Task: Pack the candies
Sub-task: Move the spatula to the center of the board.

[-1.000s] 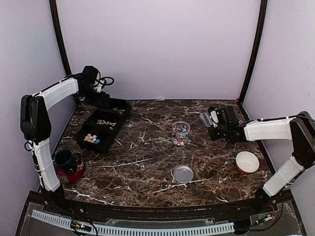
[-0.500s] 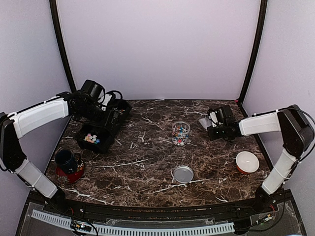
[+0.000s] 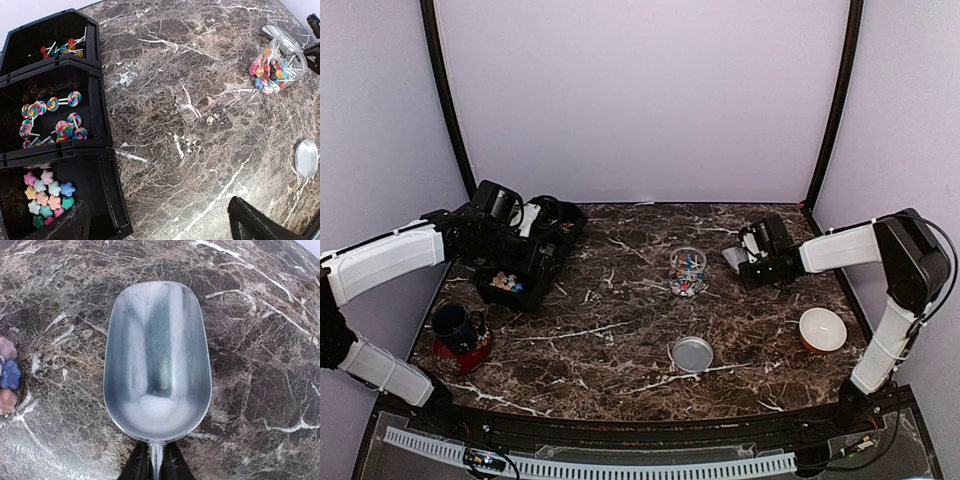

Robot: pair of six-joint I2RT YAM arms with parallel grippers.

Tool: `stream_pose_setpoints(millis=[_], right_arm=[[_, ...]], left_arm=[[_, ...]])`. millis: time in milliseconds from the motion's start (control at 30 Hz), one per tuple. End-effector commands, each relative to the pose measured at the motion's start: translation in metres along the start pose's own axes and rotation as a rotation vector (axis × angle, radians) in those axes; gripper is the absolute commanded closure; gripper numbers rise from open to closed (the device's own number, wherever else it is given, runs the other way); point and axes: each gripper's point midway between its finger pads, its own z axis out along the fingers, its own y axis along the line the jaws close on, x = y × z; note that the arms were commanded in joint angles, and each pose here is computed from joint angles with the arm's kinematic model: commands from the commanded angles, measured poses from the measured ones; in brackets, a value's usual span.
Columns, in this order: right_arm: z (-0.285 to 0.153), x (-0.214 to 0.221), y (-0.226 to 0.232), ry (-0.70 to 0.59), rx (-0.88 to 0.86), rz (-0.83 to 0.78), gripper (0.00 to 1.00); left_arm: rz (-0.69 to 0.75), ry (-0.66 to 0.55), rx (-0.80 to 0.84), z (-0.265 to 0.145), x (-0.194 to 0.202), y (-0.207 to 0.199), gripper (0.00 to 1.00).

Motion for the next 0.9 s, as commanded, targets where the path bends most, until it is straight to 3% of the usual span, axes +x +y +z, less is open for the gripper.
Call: stream_pose_setpoints(millis=[0,367,633,867], right_arm=[[0.001,-0.003,-0.001,0.013,-0.005,0.023,0.82],[-0.017,-0.02,-0.001,-0.01,-0.013,0.019,0.67],[-0.062,-0.041,0.001,-0.086,-0.016,0.005,0.57],[-0.111,-0.037,0.053,-0.208,-0.106,-0.194,0.44]], left_arm=[[0.012,-0.052,0.009,-0.008,-0.005,-0.002,0.01],[0.018,-0.059,-0.016,-0.009,-0.004,0.002,0.01],[0.015,-0.06,-0.022,-0.008,-0.003,0.003,0.01],[0.011,-0.064,-0.027,-0.009,-0.004,0.004,0.01]])
